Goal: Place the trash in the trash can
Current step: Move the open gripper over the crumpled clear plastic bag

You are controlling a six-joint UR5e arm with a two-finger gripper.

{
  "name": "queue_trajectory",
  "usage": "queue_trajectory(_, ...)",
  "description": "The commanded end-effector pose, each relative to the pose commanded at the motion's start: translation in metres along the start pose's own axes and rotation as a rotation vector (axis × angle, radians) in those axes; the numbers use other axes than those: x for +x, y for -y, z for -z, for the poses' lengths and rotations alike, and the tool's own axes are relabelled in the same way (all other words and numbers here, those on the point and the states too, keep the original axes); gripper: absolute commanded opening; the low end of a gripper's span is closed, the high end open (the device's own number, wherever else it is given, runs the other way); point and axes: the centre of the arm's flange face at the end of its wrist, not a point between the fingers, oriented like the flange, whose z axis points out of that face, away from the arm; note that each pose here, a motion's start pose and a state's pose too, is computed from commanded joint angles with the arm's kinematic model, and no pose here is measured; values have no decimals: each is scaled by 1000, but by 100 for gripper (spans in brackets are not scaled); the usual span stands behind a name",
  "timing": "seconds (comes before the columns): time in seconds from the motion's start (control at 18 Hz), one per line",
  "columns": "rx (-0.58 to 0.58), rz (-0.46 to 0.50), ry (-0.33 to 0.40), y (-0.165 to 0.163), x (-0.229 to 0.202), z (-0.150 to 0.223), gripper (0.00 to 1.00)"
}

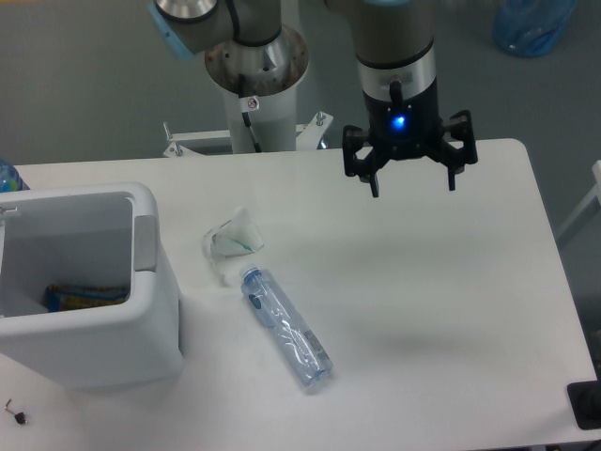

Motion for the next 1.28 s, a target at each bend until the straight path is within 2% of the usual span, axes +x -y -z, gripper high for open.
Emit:
queue_trajectory(0.56, -52, -13, -56, -14, 25, -48, 100)
queue_trajectory(0.78, -21, 37, -45, -26, 44, -74, 100)
queue_trajectory(1.06, -62, 6, -88, -41, 65, -100, 100)
queue_trajectory(1.17, -72, -56, -107, -39, 87, -107, 100)
queue_trajectory(1.28, -76, -78, -118, -38, 94, -108, 100)
